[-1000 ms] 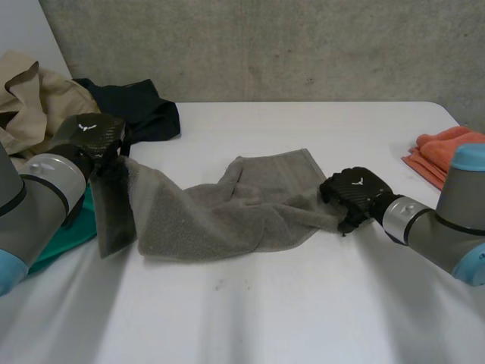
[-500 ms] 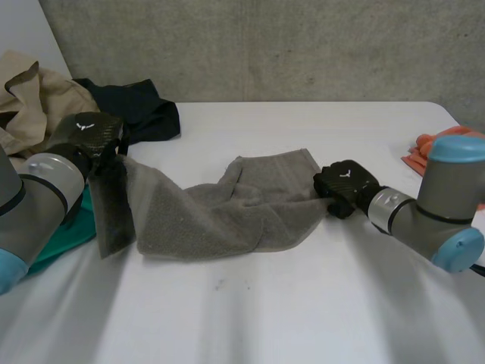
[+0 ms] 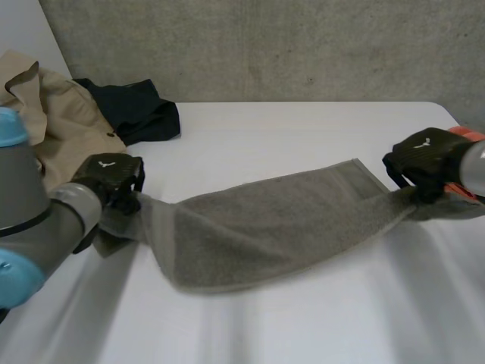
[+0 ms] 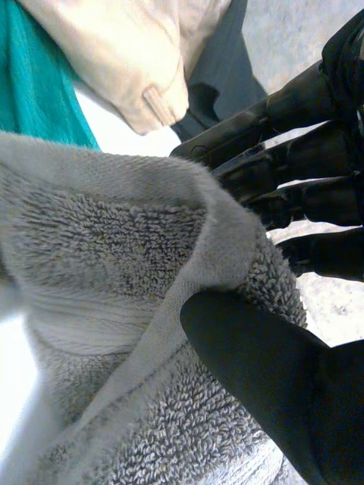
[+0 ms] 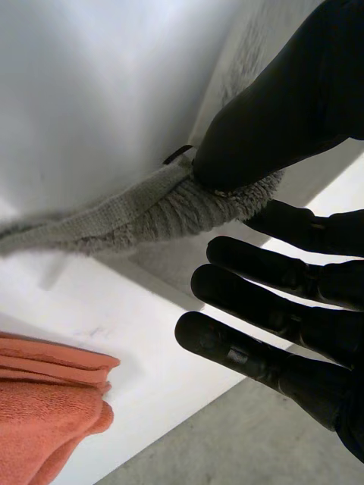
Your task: Fold the laundry.
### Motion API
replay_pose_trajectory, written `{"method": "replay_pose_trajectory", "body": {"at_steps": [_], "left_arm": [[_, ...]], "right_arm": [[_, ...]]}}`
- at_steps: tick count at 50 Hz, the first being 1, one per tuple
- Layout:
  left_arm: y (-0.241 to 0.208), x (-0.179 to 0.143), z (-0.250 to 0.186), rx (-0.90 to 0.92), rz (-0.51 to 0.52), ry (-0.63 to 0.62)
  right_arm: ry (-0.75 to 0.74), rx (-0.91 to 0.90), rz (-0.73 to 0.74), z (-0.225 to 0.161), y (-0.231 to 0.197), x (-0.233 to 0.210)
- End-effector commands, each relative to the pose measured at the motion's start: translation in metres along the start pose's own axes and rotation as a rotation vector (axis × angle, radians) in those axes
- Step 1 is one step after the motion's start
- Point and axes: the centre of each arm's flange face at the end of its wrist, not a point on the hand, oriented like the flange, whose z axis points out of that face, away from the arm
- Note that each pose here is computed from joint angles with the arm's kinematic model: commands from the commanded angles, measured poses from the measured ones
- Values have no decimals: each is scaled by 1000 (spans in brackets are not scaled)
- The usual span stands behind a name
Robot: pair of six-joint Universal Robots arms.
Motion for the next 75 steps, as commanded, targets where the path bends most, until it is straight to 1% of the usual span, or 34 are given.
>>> {"method": "replay_pose_trajectory", "body": {"at_steps": [1, 2, 3, 4, 6, 7, 8, 10, 11, 15, 17, 21, 25, 26, 28, 29, 30, 31, 33, 35, 37, 40, 41, 45, 50, 52, 53, 56, 57, 63, 66, 68, 70, 75], "left_arm": [[-32, 12, 51, 164, 16, 18], [-49, 10, 56, 232, 17, 8], [-81, 3, 60, 356, 19, -20], [-102, -2, 61, 439, 17, -43], [-133, -11, 59, 560, 8, -71], [-163, -18, 54, 682, -9, -94], [-179, -22, 50, 746, -23, -103], [-197, -26, 44, 818, -49, -108], [-211, -29, 37, 875, -74, -107], [-217, -33, 29, 891, -116, -94], [-211, -32, 26, 860, -125, -84], [-181, -28, 16, 727, -144, -63], [-140, -22, 8, 571, -147, -48], [-120, -19, 6, 497, -148, -39], [-101, -14, 5, 421, -146, -20], [-92, -12, 4, 385, -146, -11], [-75, -8, 4, 316, -144, 11], [-69, -7, 5, 291, -145, 17], [-56, -5, 8, 238, -147, 33], [-44, -3, 16, 198, -149, 42], [-21, 2, 35, 129, -149, 53], [-9, 4, 55, 105, -130, 55], [-2, 6, 68, 96, -107, 50], [18, 12, 94, 61, -59, 58], [22, 19, 95, 53, -29, 76], [22, 21, 88, 50, -26, 80], [7, 17, 74, 83, -27, 73], [-13, 11, 49, 140, -26, 60], [-20, 10, 34, 173, -24, 55], [-19, 19, -16, 233, -9, 75], [-6, 32, -40, 223, 1, 112], [7, 39, -45, 189, 7, 133], [27, 47, -45, 132, 40, 156], [60, 61, -34, 44, 188, 196]], "right_arm": [[283, 161, -23, 62, -19, 38], [327, 210, -25, 63, -27, 46], [417, 325, -25, 61, -49, 62], [463, 388, -26, 59, -60, 70], [553, 503, -16, 51, -80, 87], [639, 634, -5, 35, -102, 103], [671, 684, -1, 26, -111, 109], [728, 770, 6, 8, -126, 118], [771, 837, 12, -9, -138, 125], [778, 859, 15, -30, -144, 123], [758, 835, 23, -31, -140, 119], [659, 752, 30, -30, -121, 98], [490, 595, 50, -34, -93, 62], [463, 564, 53, -37, -88, 56], [402, 491, 63, -38, -77, 44], [348, 412, 74, -37, -63, 35], [323, 375, 76, -36, -57, 31], [298, 340, 76, -34, -50, 26], [230, 244, 63, -23, -31, 11], [196, 201, 51, -8, -20, 4], [161, 153, 55, 18, -2, -3], [152, 134, 60, 44, 12, -7], [153, 126, 68, 62, 23, -10], [174, 108, 82, 97, 41, -21], [184, 84, 98, 100, 44, -33], [180, 77, 104, 99, 46, -37], [171, 69, 110, 98, 49, -40], [179, 75, 111, 93, 48, -39], [195, 91, 107, 88, 45, -36], [219, 116, 103, 81, 41, -33], [214, 113, 109, 80, 43, -35], [213, 110, 112, 81, 43, -35], [208, 109, 115, 81, 44, -37], [189, 114, 114, 80, 44, -40]]}}
